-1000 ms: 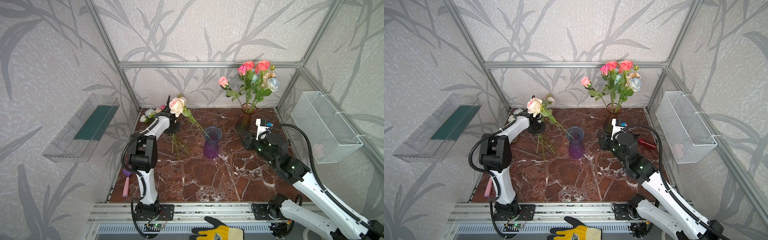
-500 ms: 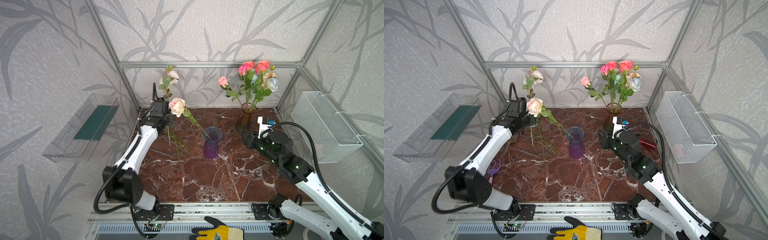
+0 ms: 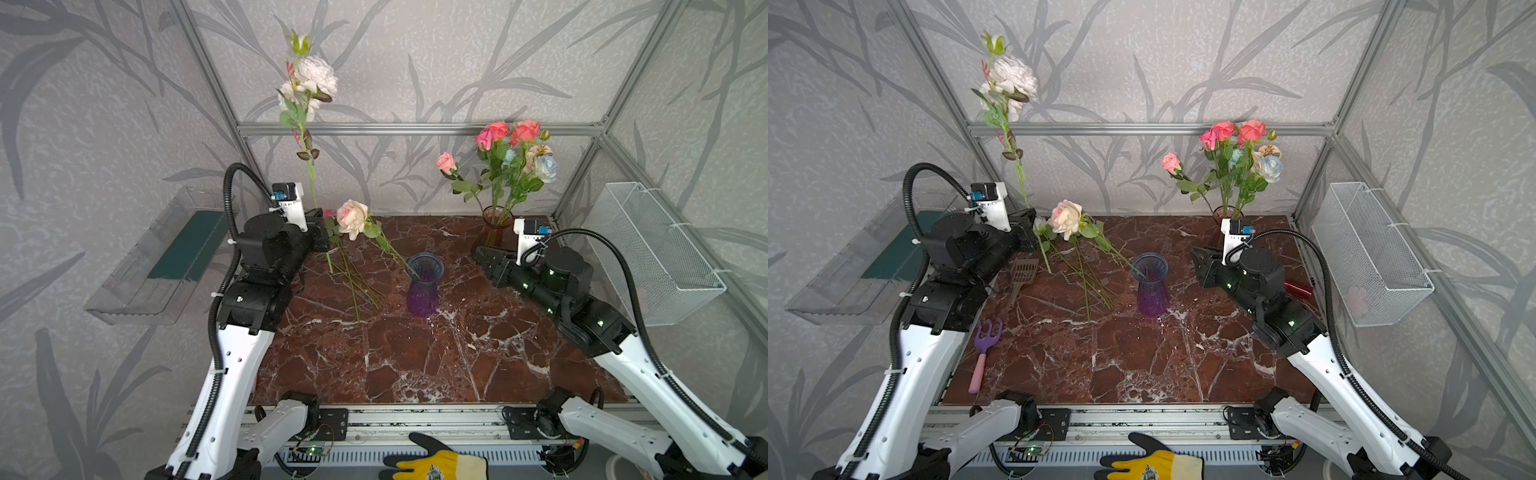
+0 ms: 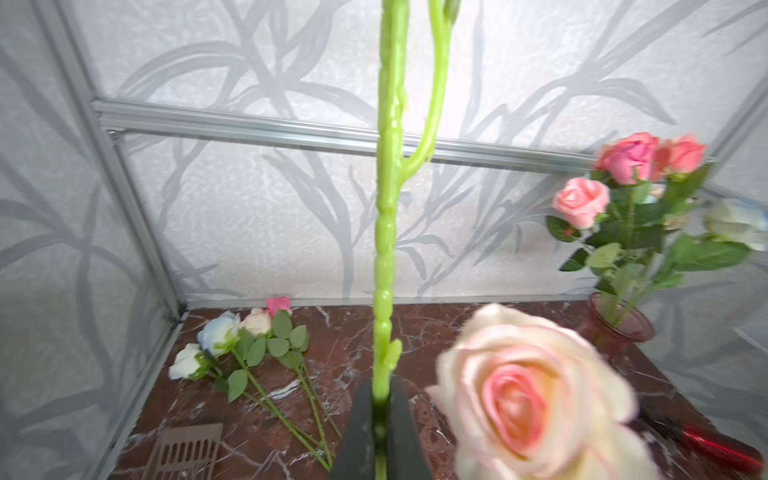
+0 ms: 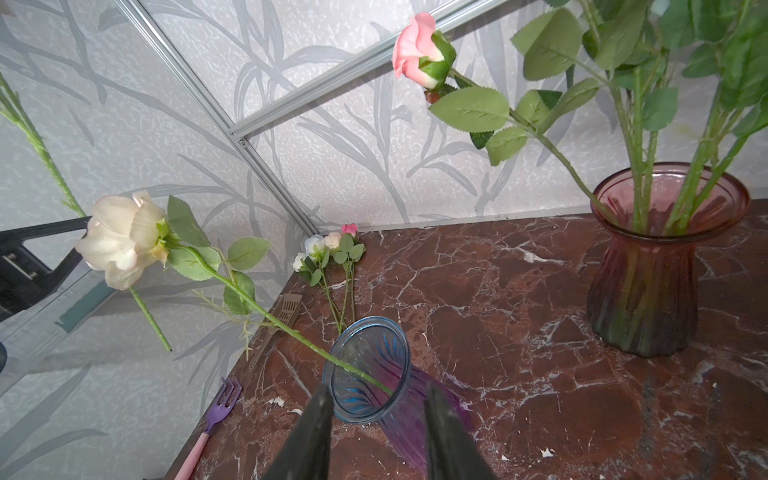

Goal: Arrange the flowers into the vase
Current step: 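Lift the peony upright and carry it above the vase with left gripper, then grasp the peony stem with right gripper next to the left gripper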

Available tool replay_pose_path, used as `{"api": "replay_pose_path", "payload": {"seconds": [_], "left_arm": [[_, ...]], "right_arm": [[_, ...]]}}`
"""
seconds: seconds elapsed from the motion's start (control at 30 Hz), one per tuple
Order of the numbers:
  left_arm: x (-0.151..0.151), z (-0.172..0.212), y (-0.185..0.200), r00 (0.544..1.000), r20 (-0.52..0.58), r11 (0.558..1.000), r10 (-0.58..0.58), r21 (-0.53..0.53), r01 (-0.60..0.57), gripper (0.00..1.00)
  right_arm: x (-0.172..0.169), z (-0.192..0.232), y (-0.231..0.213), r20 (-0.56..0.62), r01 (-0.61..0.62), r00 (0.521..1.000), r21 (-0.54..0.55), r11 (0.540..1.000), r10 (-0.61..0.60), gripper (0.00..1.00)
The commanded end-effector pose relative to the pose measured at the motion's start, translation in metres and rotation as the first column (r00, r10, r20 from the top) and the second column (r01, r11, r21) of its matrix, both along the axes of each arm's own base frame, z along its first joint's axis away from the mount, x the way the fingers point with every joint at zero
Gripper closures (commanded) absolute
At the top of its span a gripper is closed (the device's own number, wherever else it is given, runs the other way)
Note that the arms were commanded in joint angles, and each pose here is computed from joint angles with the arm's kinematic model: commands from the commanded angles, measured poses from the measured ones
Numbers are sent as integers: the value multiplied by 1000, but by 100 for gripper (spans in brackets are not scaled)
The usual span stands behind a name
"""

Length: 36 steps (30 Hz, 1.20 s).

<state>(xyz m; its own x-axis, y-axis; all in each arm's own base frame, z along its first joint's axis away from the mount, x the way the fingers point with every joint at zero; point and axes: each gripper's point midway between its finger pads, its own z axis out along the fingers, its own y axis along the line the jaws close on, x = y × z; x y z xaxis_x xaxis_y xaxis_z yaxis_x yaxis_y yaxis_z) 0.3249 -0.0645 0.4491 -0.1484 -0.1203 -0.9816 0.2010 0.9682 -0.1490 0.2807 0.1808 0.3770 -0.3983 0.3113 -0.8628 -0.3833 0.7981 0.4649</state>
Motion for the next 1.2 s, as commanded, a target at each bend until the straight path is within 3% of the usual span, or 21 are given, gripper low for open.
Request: {"api": "replay_pose_path", "payload": {"seconds": [0.0, 0.2, 0.3, 0.37, 0.47, 0.67, 0.77, 0.93, 1.17], "left_arm": [[-42, 42, -34, 967, 101, 972, -235, 3, 236, 100], [-81, 67, -68, 882, 156, 885, -445, -73, 460, 100], [-86, 68, -84, 847, 161, 844, -506, -111, 525, 100], [-90, 68, -101, 802, 169, 793, -573, -133, 594, 100], [-91, 63, -123, 763, 157, 742, -627, -179, 646, 100], [-92, 53, -155, 727, 154, 682, -669, -261, 683, 100], [-74, 24, -176, 754, 81, 711, -651, -283, 644, 100], [-56, -13, -205, 760, -18, 733, -650, -282, 620, 100], [-56, -33, -223, 735, -59, 720, -676, -267, 641, 100]], "right_arm": [[-3, 14, 1, 30, -24, 999, -18, 1000, 24, 62], [-1, 22, 6, 38, -40, 998, -17, 999, 41, 62], [-1, 29, 9, 49, -54, 997, -2, 999, 54, 62], [0, 35, 12, 64, -64, 996, 8, 998, 64, 62], [1, 42, 16, 80, -74, 994, 17, 997, 72, 62], [-2, 54, 19, 114, -97, 989, 41, 994, 92, 62], [-9, 64, 22, 139, -134, 982, 57, 989, 126, 61], [-19, 79, 33, 179, -221, 963, 105, 970, 200, 57], [-8, 88, 66, 176, -338, 935, 174, 925, 309, 52]]}}
